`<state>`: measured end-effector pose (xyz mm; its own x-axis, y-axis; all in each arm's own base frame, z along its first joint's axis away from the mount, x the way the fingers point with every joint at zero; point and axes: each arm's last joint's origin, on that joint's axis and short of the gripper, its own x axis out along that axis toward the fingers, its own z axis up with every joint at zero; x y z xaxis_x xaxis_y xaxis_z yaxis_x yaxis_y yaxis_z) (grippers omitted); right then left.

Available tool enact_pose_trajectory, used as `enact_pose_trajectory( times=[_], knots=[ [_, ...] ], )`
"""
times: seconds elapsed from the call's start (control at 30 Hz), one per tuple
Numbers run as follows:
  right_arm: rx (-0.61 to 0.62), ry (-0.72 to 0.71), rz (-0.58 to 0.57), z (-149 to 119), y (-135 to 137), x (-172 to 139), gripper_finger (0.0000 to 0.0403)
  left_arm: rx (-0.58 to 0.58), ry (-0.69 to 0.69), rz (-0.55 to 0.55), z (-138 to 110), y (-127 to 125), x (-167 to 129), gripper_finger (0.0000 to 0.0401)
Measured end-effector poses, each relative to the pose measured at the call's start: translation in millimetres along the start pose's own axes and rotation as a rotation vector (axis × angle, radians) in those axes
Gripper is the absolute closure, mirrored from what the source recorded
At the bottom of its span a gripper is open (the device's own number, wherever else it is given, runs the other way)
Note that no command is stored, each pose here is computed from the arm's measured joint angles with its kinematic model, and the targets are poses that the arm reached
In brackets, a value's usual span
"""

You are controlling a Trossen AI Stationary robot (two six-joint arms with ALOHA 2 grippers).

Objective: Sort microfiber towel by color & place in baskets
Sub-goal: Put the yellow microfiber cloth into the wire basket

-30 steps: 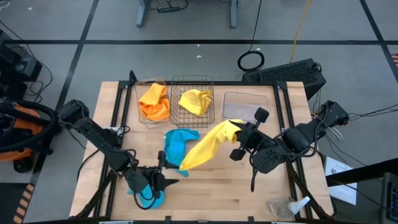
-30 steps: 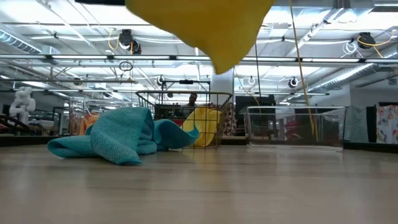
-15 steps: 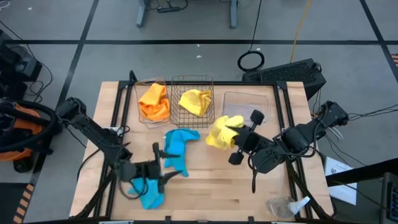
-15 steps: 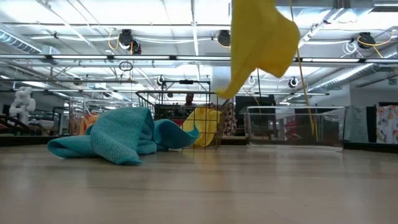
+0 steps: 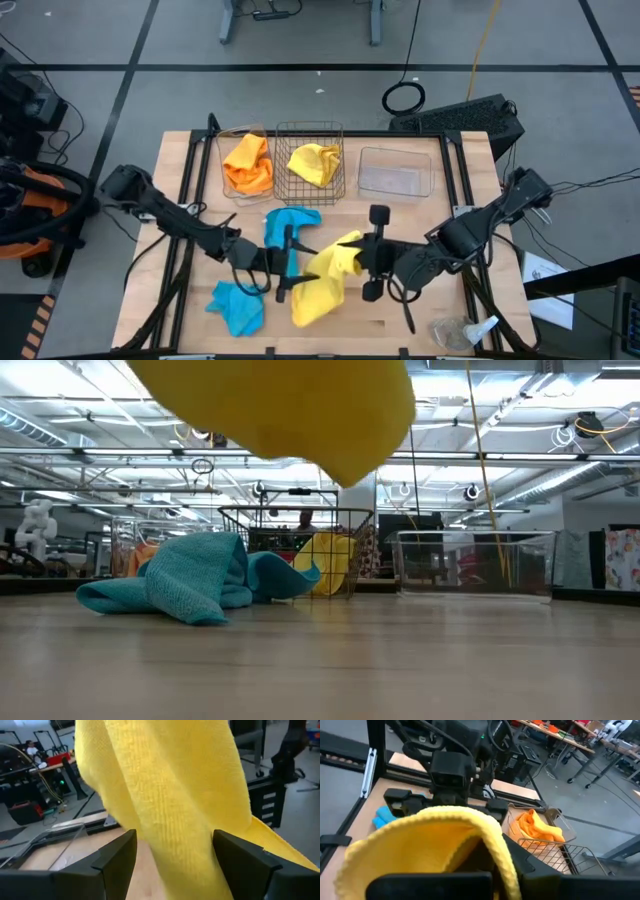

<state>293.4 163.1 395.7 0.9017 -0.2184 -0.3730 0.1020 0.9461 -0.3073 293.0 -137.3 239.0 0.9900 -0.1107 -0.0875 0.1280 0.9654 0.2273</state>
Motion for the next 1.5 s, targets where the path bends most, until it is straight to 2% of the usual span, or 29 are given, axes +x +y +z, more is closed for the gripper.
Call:
enact_pose_trajectory(
  times=[0.1, 0.17, 0.23, 0.37, 0.43, 0.57, 0.7, 0.87, 1.0, 1.17, 1.3, 1.5],
  knots=[
    [-0.016, 0.003, 0.001, -1.0, 3.5, 3.9, 0.0401, 0.049, 0.022, -0.027, -9.5, -3.1, 6.0, 0.0148],
    [-0.02, 0.0, 0.001, -0.8, 4.6, 5.2, 0.0401, 0.084, 0.035, -0.04, -14.5, -5.3, 8.6, 0.0177],
    [-0.027, -0.007, 0.001, -0.3, 6.0, 6.8, 0.0401, 0.111, 0.039, -0.035, -18.5, -5.3, 11.6, 0.0223],
    [-0.033, -0.024, 0.009, 1.1, 10.0, 8.2, 0.0401, 0.082, -0.035, 0.03, -17.3, 1.2, 18.1, 0.0354],
    [-0.028, -0.029, 0.01, 1.5, 10.9, 8.8, 0.0401, 0.069, -0.081, 0.05, -15.0, 3.8, 19.8, 0.0386],
    [0.028, -0.008, -0.01, -2.6, 18.1, 9.3, 0.0387, 0.085, -0.076, 0.123, -14.6, 6.4, 20.1, 0.0389],
    [0.081, 0.088, -0.021, -16.7, 27.2, 3.4, 0.0341, 0.109, 0.0, 0.271, -17.3, 5.5, 17.6, 0.0396],
    [0.18, 0.258, -0.079, -42.1, 33.4, -13.0, 0.0277, 0.134, 0.037, 0.277, -18.9, -0.9, 15.1, 0.0396],
    [0.266, 0.338, -0.108, -55.2, 39.3, -29.3, 0.0228, 0.132, 0.04, 0.273, -19.0, -2.9, 14.5, 0.0396],
    [0.357, 0.361, -0.074, -59.4, 50.3, -43.8, 0.0178, 0.135, 0.061, 0.307, -20.5, -1.0, 14.6, 0.0396],
    [0.369, 0.332, -0.046, -57.0, 55.7, -47.0, 0.0146, 0.127, 0.066, 0.32, -21.5, 2.3, 15.5, 0.0396],
    [0.383, 0.234, -0.128, -52.6, 54.6, -38.9, 0.0119, 0.114, 0.077, 0.329, -23.3, 5.7, 16.7, 0.0396]
  ],
)
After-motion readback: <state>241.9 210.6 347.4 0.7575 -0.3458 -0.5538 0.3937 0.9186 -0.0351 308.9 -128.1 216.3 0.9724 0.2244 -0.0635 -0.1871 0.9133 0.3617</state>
